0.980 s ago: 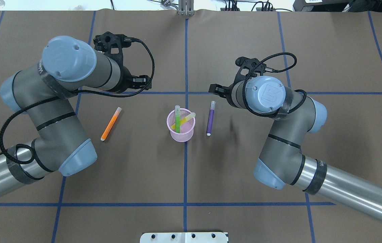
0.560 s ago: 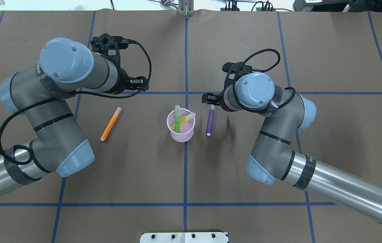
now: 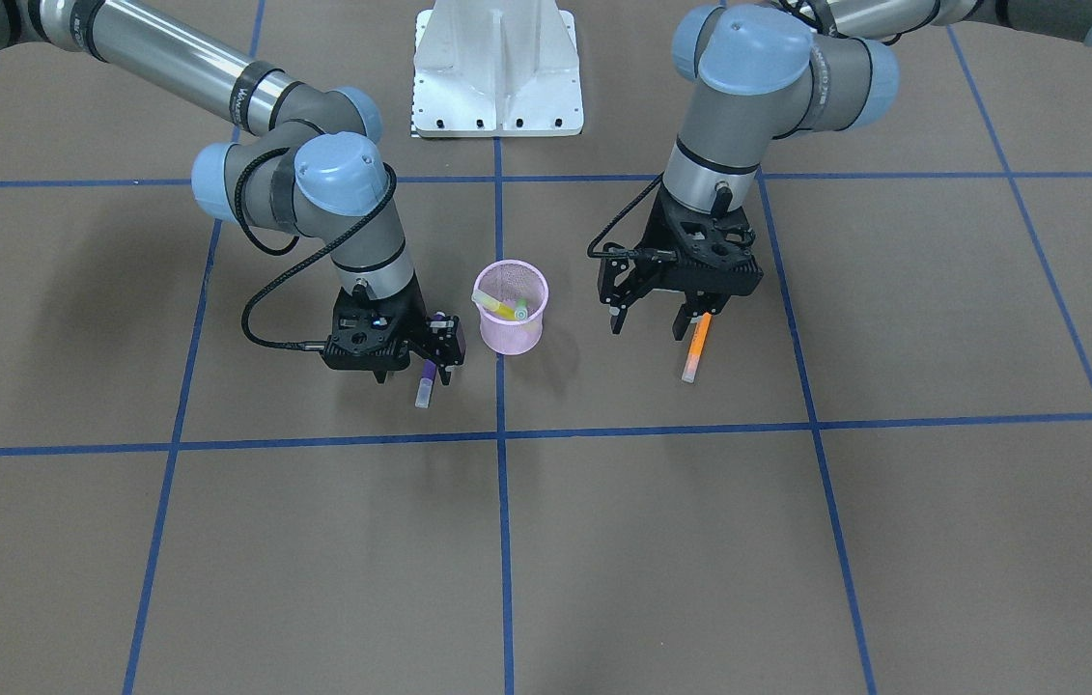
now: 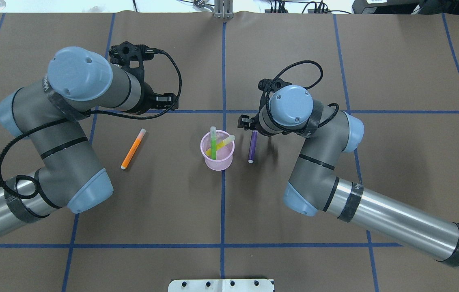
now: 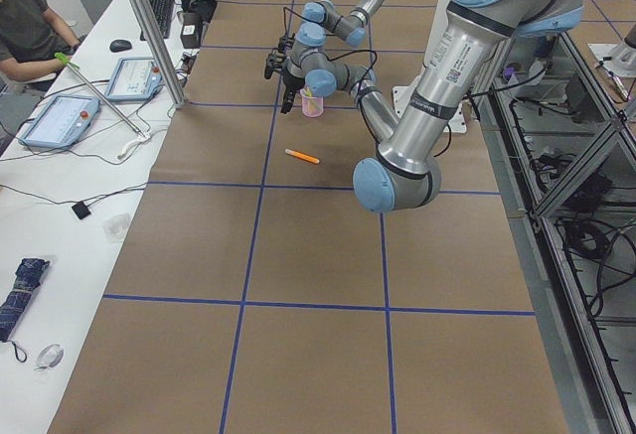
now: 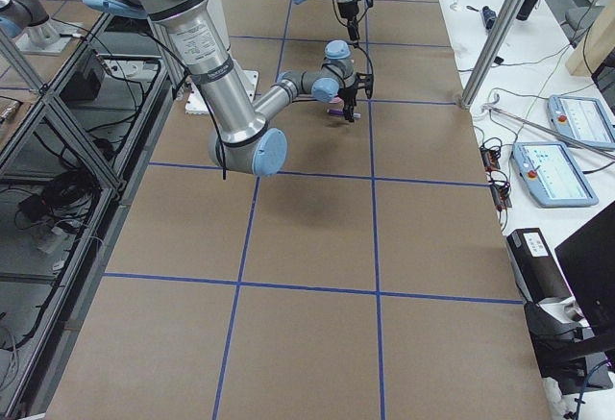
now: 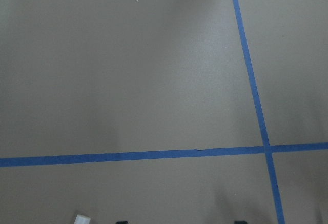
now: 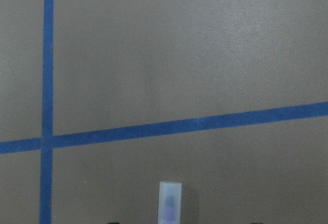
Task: Collect pens into pen holder
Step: 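Lower the right gripper onto the purple marker and close on it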
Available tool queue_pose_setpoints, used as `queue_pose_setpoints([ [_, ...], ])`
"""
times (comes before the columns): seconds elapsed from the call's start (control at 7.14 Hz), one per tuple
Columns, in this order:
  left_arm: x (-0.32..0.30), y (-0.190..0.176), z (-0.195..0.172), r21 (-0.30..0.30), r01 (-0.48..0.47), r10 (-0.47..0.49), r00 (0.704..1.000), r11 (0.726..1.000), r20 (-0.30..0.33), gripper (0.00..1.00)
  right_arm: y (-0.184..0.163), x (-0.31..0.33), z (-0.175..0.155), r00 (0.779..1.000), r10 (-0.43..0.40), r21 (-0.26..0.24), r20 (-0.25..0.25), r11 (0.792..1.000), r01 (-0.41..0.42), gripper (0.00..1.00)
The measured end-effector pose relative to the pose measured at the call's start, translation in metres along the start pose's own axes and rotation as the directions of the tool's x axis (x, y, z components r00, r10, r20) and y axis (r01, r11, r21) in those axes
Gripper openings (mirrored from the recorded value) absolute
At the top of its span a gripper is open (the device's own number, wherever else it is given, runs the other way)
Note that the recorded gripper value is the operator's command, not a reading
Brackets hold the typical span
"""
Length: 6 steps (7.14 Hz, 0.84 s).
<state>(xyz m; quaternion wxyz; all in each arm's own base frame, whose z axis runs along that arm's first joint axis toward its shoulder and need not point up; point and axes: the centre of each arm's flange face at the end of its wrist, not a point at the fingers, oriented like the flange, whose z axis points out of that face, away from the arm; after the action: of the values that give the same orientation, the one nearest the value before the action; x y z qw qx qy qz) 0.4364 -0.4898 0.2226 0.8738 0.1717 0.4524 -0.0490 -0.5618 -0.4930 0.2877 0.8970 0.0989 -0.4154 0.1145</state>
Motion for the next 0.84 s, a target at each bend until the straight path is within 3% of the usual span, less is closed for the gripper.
queue_pose_setpoints([
  [0.42,-0.0002,-0.0003,-0.0001,0.001,0.0,0.0,1.0,1.0,0.0,0.76,0.0065,-0.006,0.0053,0.998,0.005,-0.022,-0.055,1.0,-0.007,0.71],
  [0.84,-0.0001,-0.0003,-0.0003,0.001,0.0,0.0,1.0,1.0,0.0,0.76,0.009,-0.007,0.0068,0.998,0.012,-0.026,-0.06,1.0,-0.013,0.7],
])
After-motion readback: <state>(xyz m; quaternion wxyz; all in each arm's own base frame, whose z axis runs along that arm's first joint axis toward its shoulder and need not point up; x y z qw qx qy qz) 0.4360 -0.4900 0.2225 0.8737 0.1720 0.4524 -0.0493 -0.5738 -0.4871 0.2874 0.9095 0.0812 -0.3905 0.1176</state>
